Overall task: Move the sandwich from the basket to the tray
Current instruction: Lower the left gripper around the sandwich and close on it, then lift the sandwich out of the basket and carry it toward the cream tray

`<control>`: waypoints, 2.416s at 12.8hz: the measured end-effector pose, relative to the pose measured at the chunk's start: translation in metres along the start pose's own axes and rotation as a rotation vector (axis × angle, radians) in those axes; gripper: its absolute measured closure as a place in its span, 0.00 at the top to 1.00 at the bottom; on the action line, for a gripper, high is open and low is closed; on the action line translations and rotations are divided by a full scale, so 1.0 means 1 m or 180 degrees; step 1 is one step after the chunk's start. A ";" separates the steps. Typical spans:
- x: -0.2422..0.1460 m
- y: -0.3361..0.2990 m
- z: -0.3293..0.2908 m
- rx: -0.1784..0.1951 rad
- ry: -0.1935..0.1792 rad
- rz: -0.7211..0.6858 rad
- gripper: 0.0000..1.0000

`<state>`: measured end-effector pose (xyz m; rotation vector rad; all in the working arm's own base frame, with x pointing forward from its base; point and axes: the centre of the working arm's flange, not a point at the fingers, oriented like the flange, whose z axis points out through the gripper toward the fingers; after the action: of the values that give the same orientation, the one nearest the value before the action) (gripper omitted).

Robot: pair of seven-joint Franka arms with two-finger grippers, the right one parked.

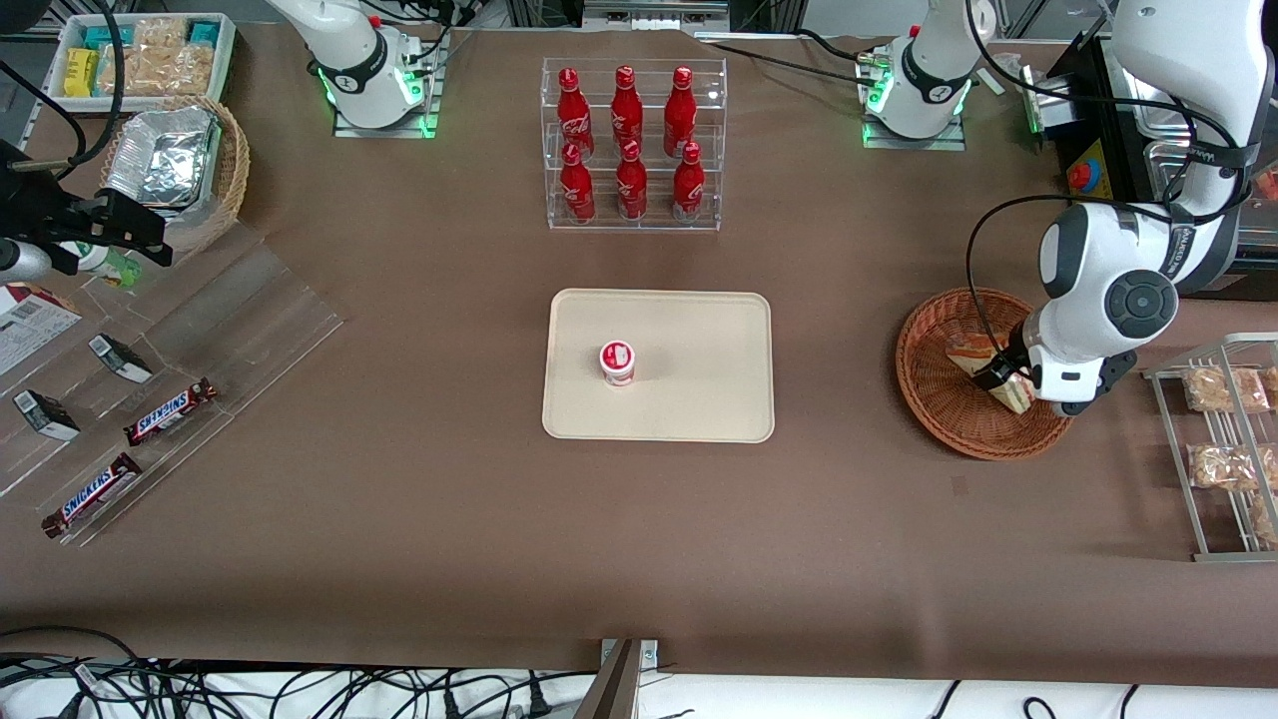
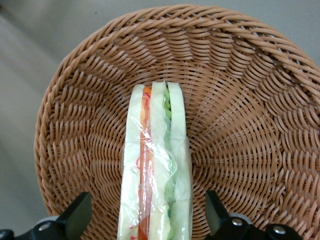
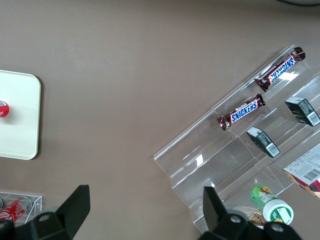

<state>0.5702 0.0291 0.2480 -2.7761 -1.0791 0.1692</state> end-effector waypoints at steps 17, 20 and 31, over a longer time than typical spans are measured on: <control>-0.013 0.009 -0.008 0.0094 0.0066 -0.0059 0.85; -0.013 0.009 -0.008 0.0093 0.0067 -0.0076 0.48; -0.019 0.044 -0.114 0.0303 -0.0048 0.0628 0.34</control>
<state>0.6035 -0.0273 0.3523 -2.7948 -0.7769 0.2583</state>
